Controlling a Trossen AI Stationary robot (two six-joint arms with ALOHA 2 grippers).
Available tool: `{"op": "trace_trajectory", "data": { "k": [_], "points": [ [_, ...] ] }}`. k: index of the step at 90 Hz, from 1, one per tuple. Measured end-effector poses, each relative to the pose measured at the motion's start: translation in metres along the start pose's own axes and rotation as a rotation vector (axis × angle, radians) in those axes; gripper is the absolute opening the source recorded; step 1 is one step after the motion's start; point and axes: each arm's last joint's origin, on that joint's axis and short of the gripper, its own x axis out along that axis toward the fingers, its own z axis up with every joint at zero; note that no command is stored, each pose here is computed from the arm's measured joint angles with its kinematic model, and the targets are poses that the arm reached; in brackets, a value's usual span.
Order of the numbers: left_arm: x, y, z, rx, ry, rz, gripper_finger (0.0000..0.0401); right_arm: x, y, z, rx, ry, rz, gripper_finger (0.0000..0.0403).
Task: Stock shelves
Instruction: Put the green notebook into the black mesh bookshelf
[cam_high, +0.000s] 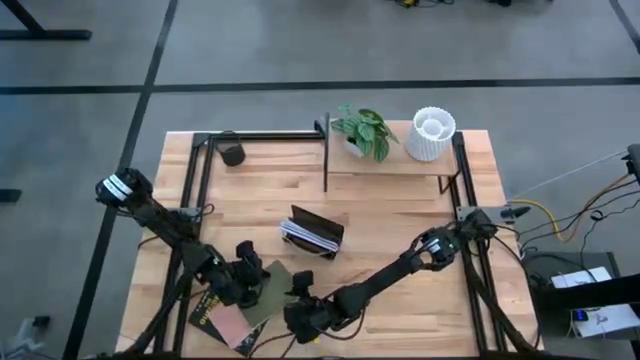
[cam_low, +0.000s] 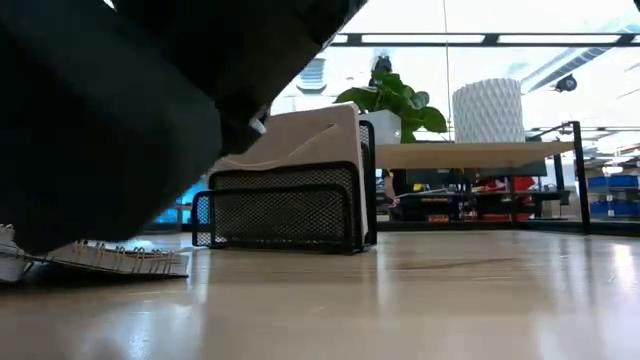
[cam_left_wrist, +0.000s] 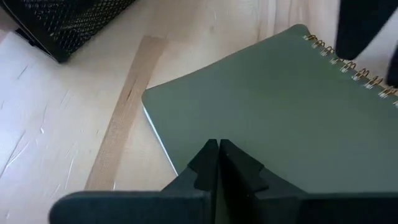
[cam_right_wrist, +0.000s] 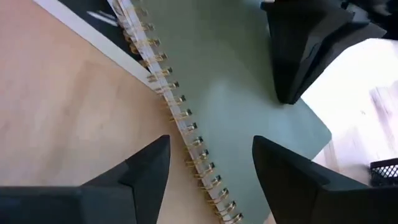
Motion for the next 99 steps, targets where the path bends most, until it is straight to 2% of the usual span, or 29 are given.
{"op": "trace_trajectory", "data": {
  "k": [20,44,67,86,99],
  "points": [
    [0.002,0.002,0.003,-0.095,0.006,-0.007,0.0004,0.005,-0.002,-0.007,-0.006,0.019,0.003,0.0189],
    [0.002,0.0,0.007,-0.139,-0.009,-0.049,0.0004,0.014,-0.006,-0.019,-0.002,0.036,0.002,0.0174],
    [0.003,-0.002,0.009,-0.144,-0.009,-0.075,0.0004,0.016,-0.012,-0.019,0.018,0.038,-0.023,0.0165],
    [0.003,-0.002,0.009,-0.136,-0.012,-0.083,0.0004,0.015,-0.014,-0.013,0.029,0.025,-0.038,0.0107],
    [0.002,-0.005,0.012,-0.048,-0.018,-0.111,0.0003,0.013,-0.015,-0.007,0.042,0.008,-0.044,0.0044]
  ]
}}
